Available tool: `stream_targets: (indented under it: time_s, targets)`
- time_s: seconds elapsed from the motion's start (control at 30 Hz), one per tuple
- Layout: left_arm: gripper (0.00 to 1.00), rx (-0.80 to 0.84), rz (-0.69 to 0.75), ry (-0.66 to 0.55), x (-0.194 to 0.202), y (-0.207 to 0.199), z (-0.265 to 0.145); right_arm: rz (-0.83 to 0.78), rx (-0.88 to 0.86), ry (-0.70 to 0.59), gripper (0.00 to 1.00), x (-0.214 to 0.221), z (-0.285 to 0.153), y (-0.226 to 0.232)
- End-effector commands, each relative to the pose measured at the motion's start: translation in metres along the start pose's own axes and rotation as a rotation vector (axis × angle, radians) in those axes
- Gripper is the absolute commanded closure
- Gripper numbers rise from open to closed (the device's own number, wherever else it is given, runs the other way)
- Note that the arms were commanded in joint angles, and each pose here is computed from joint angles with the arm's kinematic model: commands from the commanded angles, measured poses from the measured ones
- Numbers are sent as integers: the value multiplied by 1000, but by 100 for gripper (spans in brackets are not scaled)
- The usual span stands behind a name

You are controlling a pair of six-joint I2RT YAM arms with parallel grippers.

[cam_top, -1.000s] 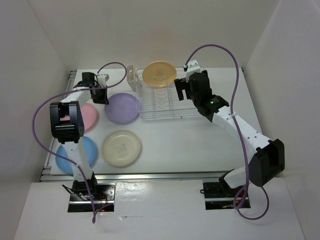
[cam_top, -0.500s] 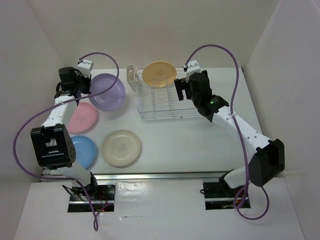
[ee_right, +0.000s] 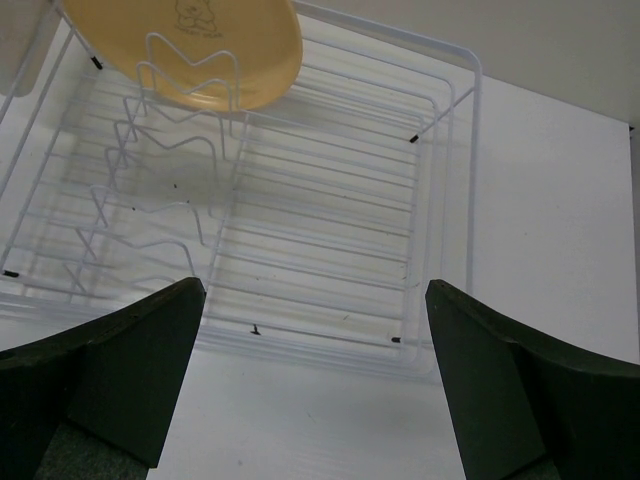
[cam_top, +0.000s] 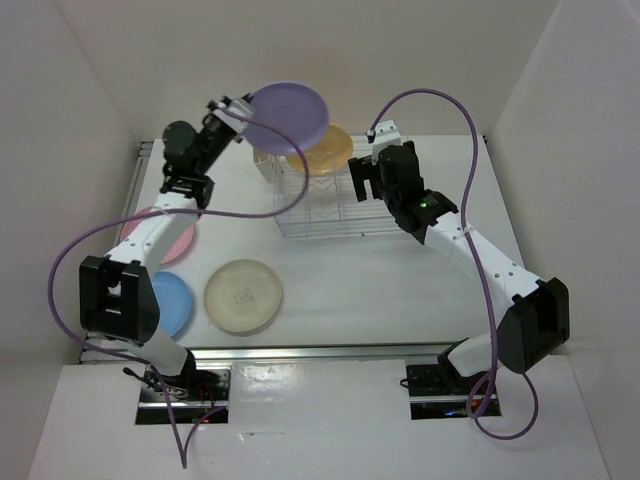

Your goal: Load the plates into the dish rack

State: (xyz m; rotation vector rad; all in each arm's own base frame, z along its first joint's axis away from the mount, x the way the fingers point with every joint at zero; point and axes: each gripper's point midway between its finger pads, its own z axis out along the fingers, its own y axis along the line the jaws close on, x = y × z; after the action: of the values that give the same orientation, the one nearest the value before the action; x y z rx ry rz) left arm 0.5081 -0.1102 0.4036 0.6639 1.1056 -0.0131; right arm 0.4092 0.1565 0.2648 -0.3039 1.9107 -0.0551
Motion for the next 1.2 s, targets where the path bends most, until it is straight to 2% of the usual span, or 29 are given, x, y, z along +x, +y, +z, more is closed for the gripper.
stream_targets:
  time_s: [0.0, 0.07, 0.13, 0.2, 0.37, 0.9, 1.17]
  targets:
    - [100, -164, 384, -196, -67, -4, 26, 29, 18, -32, 0, -8, -1, -5]
    - [100, -240, 467, -228, -71, -15, 30, 29, 28, -31, 0, -8, -1, -6]
    - [100, -238, 496, -204, -59, -32, 39, 20, 28, -31, 0, -8, -1, -7]
    - [100, -208, 492, -214, -56, -43, 45, 23, 38, -39, 0, -11, -4, -10]
    - [100, -105, 545, -155, -17, -68, 59, 23, 38, -39, 0, -8, -8, -11]
    - [100, 27, 550, -112, 43, -104, 103, 4, 55, -12, 0, -5, 1, -11]
    - [100, 81, 553, -89, 66, -111, 105, -27, 74, 16, 0, 4, 8, -12]
